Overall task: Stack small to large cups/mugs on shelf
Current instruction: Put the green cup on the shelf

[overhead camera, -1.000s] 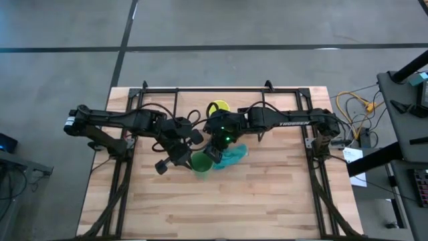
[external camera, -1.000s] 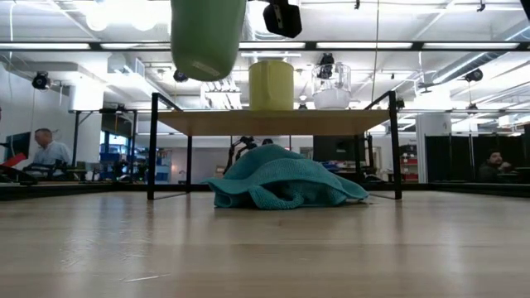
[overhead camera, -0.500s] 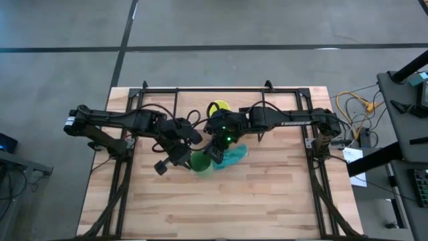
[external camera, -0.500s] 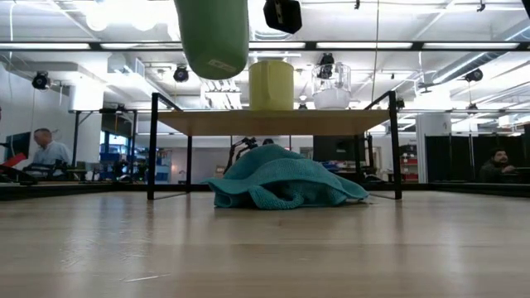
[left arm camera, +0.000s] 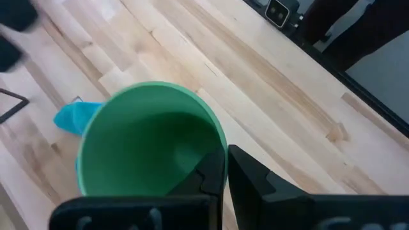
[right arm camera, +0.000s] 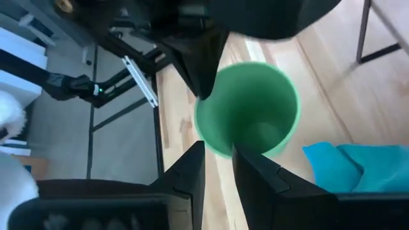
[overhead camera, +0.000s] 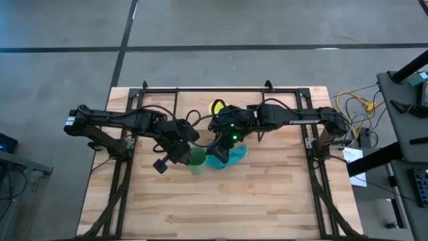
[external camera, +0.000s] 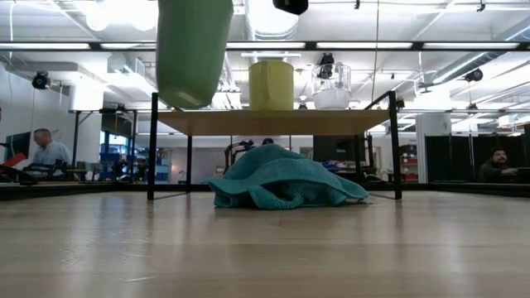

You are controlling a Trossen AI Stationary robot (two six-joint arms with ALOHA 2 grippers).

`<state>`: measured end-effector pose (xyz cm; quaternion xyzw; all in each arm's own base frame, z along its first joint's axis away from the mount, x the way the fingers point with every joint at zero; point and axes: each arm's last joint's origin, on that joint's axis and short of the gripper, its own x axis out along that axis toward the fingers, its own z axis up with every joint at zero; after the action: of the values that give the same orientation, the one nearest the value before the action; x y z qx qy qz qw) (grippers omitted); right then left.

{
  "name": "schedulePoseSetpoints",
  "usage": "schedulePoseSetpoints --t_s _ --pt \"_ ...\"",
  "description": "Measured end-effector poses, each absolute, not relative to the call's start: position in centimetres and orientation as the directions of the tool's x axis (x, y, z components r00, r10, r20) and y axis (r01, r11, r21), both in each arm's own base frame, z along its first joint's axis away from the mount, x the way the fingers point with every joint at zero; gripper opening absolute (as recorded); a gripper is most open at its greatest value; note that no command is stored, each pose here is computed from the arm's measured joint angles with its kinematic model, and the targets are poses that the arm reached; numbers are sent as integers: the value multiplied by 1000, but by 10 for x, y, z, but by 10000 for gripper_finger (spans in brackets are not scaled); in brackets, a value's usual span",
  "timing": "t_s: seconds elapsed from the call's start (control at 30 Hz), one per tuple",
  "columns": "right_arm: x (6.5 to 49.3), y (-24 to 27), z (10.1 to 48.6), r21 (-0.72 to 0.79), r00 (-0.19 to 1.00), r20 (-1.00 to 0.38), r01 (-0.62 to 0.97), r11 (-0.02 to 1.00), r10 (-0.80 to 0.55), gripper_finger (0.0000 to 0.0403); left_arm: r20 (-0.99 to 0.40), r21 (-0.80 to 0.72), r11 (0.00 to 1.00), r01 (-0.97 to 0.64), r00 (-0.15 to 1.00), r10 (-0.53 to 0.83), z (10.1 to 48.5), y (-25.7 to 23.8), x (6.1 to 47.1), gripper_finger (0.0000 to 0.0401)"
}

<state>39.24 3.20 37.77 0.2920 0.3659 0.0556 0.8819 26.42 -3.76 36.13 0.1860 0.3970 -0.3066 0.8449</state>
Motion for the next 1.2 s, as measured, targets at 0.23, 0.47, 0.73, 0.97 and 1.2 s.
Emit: schedulePoseSetpoints --t_s 0.23,0.47,0.73,0.97,1.2 --pt "382 35 390 558 741 -592 93 824 317 74 -793 85 764 639 508 -336 361 -37 265 0" --pt "370 49 393 551 706 -621 83 830 341 73 -808 164 795 584 542 -231 364 -32 265 0" --pt "365 68 394 548 680 -630 47 835 375 73 -787 228 826 515 597 -155 380 -22 260 0" --pt "350 77 409 523 700 -597 -30 852 391 68 -803 274 862 426 595 -39 391 -10 245 0" --pt "335 74 422 469 744 -596 17 883 302 68 -779 293 889 353 627 8 402 7 239 0"
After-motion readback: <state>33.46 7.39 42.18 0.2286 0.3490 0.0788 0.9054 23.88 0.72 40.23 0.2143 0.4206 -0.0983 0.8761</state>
